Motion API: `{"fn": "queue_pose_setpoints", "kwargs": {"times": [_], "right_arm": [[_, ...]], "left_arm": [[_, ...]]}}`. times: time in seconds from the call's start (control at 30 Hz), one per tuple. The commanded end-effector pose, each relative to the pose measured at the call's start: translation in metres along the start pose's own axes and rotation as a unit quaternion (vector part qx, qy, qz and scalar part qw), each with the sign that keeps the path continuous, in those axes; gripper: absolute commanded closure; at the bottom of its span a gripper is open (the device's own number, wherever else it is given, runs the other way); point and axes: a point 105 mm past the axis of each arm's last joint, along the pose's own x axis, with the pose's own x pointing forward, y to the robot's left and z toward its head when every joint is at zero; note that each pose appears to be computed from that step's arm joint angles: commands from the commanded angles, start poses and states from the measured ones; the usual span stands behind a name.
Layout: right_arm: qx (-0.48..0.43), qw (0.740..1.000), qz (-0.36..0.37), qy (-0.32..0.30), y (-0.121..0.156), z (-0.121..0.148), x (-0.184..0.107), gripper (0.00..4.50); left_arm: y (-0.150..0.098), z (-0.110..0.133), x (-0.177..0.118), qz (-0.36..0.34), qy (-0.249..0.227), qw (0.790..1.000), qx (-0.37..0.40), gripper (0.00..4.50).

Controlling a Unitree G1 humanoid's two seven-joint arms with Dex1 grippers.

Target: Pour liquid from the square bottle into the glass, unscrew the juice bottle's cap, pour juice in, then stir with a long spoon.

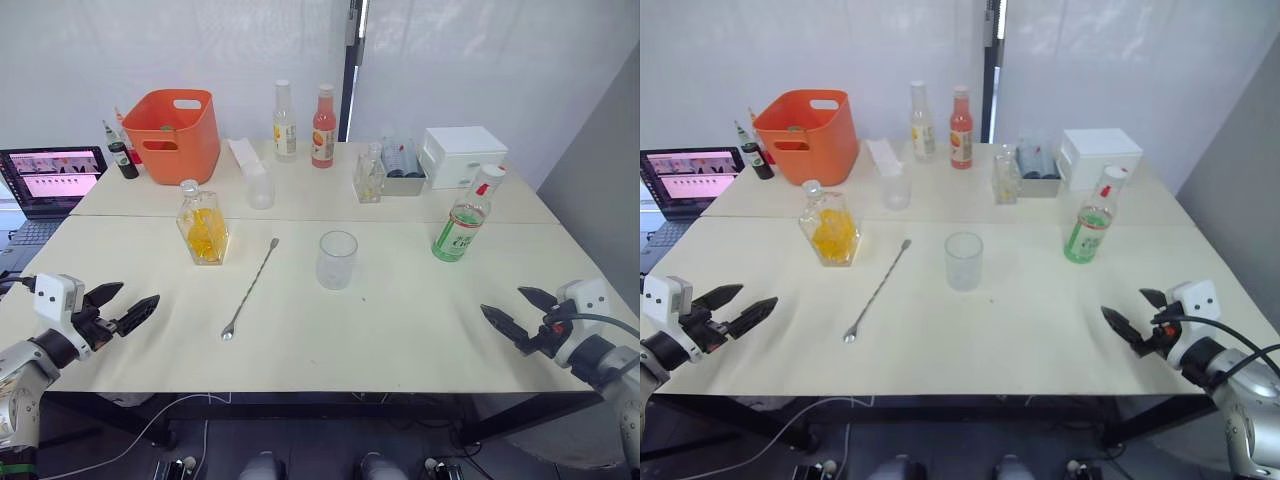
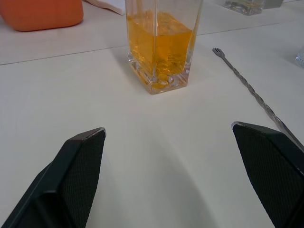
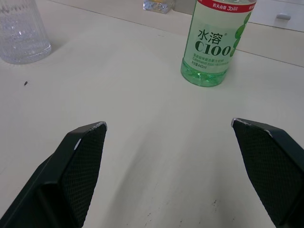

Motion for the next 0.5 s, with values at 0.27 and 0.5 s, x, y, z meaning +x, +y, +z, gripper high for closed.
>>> {"fn": "queue_pose_setpoints", "kwargs": {"times": [0.27,0.5], "right_arm": [[0.014,0.990,0.120,-0.072,0.039,0.046,0.014,0.04],[-0.020,0.960,0.275,-0.050,0.079,0.062,0.016,0.04]], "left_arm": [[-0.011,0.011,-0.010,0.075,-0.063,0.995,-0.034,0.00],[-0.040,0.012,0.012,0.119,-0.089,0.985,-0.088,0.00]]}}
